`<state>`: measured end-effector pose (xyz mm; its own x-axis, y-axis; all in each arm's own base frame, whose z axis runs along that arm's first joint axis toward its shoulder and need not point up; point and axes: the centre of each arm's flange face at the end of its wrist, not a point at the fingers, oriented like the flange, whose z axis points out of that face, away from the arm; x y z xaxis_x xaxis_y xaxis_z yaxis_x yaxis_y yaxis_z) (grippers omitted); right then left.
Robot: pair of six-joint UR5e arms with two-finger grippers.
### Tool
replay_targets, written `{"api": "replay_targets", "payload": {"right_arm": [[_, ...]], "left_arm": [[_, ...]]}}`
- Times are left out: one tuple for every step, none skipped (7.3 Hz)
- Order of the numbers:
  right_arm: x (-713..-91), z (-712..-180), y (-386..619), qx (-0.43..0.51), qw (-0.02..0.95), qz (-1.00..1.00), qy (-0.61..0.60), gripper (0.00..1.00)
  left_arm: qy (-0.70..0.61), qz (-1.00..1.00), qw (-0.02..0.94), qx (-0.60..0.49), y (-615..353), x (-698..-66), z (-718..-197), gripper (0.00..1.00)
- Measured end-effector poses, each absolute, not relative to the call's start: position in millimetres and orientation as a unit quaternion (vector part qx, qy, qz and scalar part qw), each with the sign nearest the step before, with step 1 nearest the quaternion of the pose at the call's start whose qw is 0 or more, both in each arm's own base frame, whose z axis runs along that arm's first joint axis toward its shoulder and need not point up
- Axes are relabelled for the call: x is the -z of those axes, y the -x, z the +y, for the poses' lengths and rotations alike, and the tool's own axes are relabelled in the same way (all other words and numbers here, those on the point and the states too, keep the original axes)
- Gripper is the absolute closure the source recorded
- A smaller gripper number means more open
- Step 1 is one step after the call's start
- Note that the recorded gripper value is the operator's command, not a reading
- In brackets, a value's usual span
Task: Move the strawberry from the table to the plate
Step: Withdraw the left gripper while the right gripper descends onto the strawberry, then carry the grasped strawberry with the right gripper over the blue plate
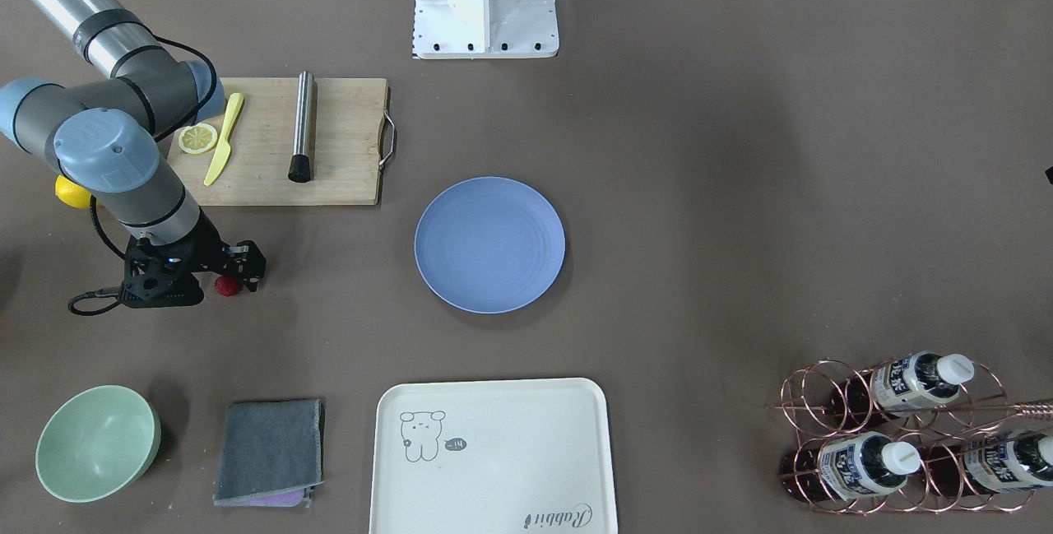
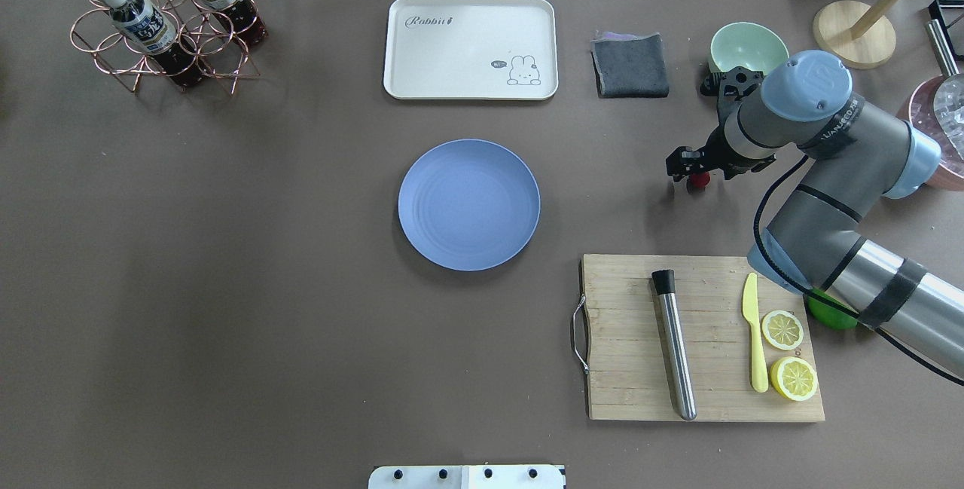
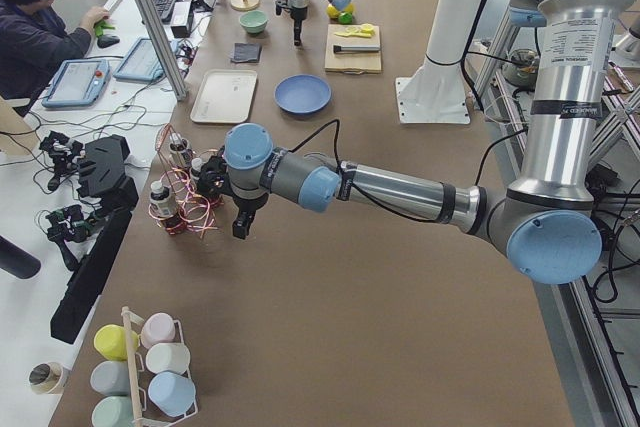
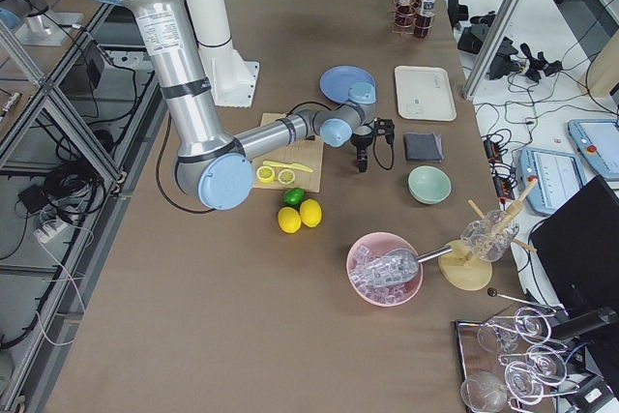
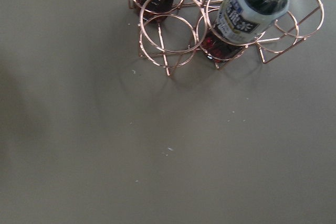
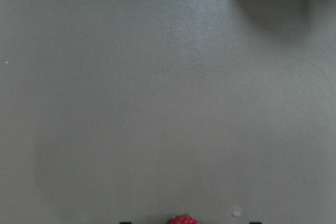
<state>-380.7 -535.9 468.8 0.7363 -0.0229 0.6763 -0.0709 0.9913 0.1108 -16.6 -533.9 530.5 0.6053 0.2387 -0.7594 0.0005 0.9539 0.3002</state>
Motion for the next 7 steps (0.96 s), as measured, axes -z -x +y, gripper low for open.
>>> {"api": "replay_targets", "payload": {"right_arm": [[-470.3, -534.7, 379.9, -0.016, 0.930, -0.363, -0.063, 1.00], [-471.4, -533.7, 379.5, -0.019, 0.930, -0.363, -0.061, 1.00], [-469.6, -533.7, 379.9, -0.021, 0.929, -0.364, -0.061, 1.00], [-462.6, -533.9, 380.5, -0.020, 0.928, -0.368, -0.063, 1.00], [-453.0, -533.3, 381.9, -0.021, 0.925, -0.373, -0.065, 1.00], [-441.8, -534.2, 384.9, -0.027, 0.923, -0.379, -0.065, 1.00], [-423.8, -537.8, 391.6, -0.035, 0.920, -0.386, -0.065, 1.00]], "left_arm": [[-0.136, 0.439, 0.886, -0.067, 17.2, -531.0, -534.2, 0.01], [-0.135, 0.439, 0.886, -0.067, 17.4, -532.5, -534.0, 0.01], [-0.134, 0.438, 0.886, -0.066, 17.7, -534.5, -533.8, 0.02], [-0.131, 0.438, 0.887, -0.064, 18.6, -538.3, -534.2, 0.02], [-0.124, 0.437, 0.889, -0.055, 24.4, -549.1, -536.2, 0.02], [-0.116, 0.437, 0.891, -0.039, 36.6, -563.6, -539.4, 0.02], [-0.113, 0.436, 0.893, -0.031, 47.8, -574.3, -541.5, 0.02]]}}
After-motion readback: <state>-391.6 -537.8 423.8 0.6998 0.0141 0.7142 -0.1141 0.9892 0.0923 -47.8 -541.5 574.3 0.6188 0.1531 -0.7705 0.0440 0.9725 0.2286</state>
